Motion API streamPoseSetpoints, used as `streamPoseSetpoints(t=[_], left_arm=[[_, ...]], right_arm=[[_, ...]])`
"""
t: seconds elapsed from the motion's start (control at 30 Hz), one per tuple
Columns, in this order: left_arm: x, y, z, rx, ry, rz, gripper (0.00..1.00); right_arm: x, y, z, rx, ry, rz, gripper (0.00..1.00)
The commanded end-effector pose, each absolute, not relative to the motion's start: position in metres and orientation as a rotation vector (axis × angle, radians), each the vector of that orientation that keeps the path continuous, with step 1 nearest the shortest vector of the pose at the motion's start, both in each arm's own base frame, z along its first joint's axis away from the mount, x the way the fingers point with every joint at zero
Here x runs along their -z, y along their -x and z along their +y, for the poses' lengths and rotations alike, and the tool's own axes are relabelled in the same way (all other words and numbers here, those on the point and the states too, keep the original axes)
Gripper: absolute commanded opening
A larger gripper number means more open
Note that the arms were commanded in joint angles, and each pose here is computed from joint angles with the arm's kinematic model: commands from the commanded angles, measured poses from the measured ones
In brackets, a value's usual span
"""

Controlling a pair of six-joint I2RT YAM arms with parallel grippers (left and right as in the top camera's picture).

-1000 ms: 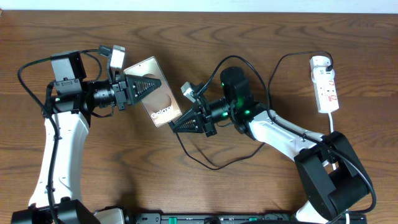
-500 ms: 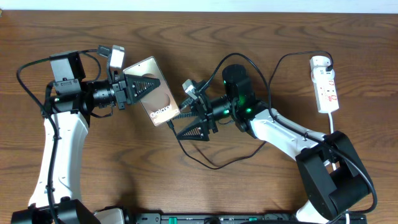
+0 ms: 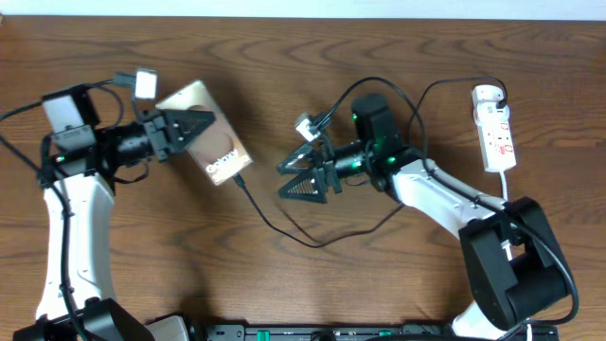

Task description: Plug charger to phone and switch on socket

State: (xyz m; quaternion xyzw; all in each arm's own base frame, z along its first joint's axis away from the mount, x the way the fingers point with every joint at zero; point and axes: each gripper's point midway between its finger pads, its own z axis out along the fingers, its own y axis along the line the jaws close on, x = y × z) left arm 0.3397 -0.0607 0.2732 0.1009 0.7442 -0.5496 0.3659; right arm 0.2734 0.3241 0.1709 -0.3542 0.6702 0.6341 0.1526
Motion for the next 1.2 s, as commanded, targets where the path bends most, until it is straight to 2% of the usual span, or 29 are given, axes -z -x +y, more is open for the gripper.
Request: streamPoseSetpoints(t=[0.0,0.3,0.53,0.67,0.87,1.17], left_arm=[[-0.274,-0.339,-0.041,1.437,-0.143,1.92,0.07],[-0.211,-0.335,-0.014,1.218,0.237,2.251,0.07],[-0.174,-0.317,-0.004,1.089,0.415,2.443,0.07],[-0.16,-0.308,-0.007,1.114,0.45,2.471,0.07],[-0.13,-0.294,-0.005,1.078,0.571,2.545,0.07],[-0.092,-0.279,-0.007,1.066,0.676,2.59,0.07]], right_arm=[[-0.161,-0.298,0.309,-1.701,0.89,2.026,0.99],[-0.091,-0.338,0.257,-1.306,0.399,2.5,0.99],[-0.072,-0.346,0.233,-1.095,0.227,2.626,0.99],[-0.075,-0.346,0.219,-0.97,0.173,2.655,0.99],[-0.106,-0.341,0.182,-0.696,0.068,2.648,0.99],[-0.119,-0.334,0.162,-0.579,0.001,2.645,0.99]])
